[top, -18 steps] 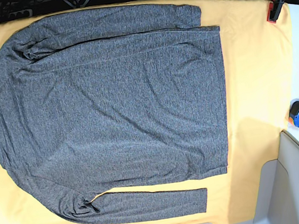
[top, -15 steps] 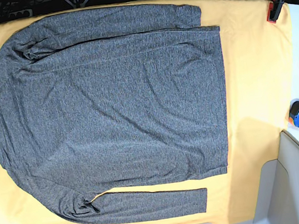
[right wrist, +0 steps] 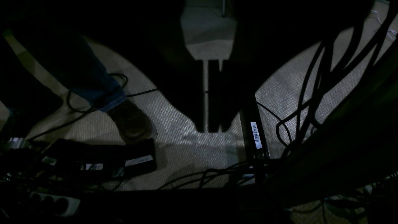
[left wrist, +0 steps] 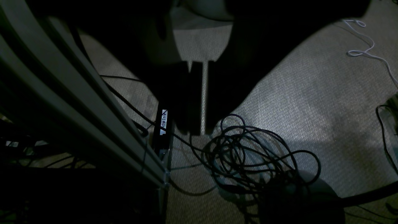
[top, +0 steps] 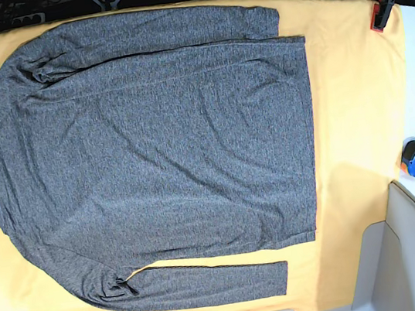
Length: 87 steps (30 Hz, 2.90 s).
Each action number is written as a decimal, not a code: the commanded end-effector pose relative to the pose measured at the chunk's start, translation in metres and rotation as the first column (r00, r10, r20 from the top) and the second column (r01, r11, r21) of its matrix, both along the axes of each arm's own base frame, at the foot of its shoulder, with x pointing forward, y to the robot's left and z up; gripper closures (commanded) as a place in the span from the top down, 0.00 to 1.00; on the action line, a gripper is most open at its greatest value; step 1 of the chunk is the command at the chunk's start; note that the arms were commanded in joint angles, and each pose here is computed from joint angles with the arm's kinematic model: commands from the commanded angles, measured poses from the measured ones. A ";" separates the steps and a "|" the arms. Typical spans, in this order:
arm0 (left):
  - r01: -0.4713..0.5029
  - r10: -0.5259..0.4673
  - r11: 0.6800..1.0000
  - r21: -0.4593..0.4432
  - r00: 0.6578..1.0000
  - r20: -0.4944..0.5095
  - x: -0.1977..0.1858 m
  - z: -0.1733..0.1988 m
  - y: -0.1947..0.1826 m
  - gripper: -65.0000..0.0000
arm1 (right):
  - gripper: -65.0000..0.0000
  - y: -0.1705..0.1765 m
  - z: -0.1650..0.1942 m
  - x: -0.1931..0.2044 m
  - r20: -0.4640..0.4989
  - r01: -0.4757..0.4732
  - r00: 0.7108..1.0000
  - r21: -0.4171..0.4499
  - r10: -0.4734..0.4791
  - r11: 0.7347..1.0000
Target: Fold the T-shirt properly
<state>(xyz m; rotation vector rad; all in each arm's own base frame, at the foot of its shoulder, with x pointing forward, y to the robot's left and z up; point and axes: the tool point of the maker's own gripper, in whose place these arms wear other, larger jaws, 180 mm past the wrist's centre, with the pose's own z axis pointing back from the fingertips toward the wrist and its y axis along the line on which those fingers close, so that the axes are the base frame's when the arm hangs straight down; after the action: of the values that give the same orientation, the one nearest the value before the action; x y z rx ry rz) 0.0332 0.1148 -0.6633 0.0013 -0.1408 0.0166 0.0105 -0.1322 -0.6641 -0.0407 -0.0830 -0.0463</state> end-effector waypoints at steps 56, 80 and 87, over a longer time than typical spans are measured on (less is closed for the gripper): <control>-0.004 -0.006 0.998 0.066 0.988 0.157 -0.068 0.043 0.031 0.00 | 0.00 -0.018 0.082 -0.087 0.232 -0.027 0.972 -0.042 0.036 0.999; 0.208 -0.160 0.973 -0.100 0.920 0.357 -0.107 0.206 0.020 0.00 | 0.00 0.007 0.236 -0.043 0.530 -0.160 0.838 0.005 0.133 0.987; 0.295 -0.210 0.946 -0.131 0.871 0.445 -0.083 0.252 0.012 0.00 | 0.00 0.013 0.267 -0.008 0.624 -0.150 0.774 0.015 0.108 0.989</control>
<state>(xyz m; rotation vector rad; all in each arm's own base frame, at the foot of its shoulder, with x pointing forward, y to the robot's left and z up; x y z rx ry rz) -0.0482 0.1285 -0.4182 -0.2093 -0.5660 -0.2360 0.0047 -0.1208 -0.4041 0.0417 -0.7401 0.0805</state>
